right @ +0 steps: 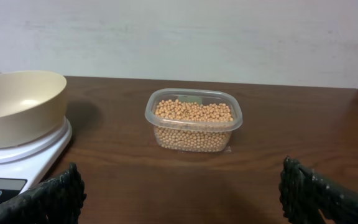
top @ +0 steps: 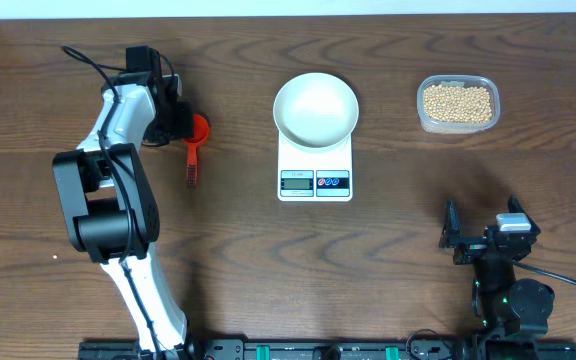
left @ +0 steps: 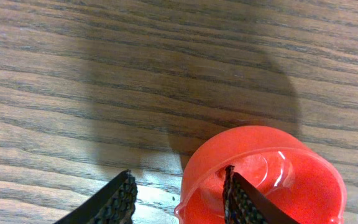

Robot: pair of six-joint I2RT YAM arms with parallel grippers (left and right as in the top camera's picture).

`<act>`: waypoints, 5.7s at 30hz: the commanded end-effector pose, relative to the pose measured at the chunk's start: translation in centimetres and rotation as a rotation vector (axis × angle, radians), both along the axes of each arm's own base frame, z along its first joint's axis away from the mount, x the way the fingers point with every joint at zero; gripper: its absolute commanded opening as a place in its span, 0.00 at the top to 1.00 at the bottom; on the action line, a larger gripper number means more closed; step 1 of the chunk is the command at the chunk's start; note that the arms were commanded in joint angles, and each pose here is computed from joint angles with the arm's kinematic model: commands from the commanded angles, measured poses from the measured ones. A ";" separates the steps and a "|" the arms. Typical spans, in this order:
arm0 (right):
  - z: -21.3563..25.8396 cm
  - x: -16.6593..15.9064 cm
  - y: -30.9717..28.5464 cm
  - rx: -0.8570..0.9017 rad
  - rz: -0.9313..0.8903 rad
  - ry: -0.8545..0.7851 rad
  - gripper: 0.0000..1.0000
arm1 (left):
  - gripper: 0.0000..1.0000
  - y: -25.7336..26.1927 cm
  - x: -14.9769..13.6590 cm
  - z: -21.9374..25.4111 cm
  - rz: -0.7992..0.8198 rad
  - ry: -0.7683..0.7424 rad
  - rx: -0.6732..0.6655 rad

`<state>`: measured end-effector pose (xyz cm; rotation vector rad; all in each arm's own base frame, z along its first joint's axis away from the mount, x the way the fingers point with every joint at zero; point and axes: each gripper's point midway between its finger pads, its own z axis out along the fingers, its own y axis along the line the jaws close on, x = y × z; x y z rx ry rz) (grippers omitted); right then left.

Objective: Scoop item into bowl and weigh 50g on scale
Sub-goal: 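Reach the left gripper forward down to the red scoop's bowl, then grasp the red scoop rim with the left gripper and lift it, then move the right gripper toward the scoop handle held by left gripper, then close the right gripper on the red scoop handle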

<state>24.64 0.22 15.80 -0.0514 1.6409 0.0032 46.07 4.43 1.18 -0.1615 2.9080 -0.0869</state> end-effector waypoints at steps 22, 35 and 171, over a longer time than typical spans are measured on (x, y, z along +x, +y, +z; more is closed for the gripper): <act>0.0 0.0 0.3 -0.011 0.016 -0.002 0.01 | 0.93 0.1 0.9 1.9 0.227 -0.053 -0.055; 0.0 0.0 0.3 -0.011 0.016 -0.002 0.01 | 0.93 -3.7 -7.1 19.6 0.366 -0.178 -0.237; 8.0 2.2 28.0 0.889 0.843 0.808 0.59 | 0.93 -18.9 -16.8 18.8 0.730 0.089 -0.530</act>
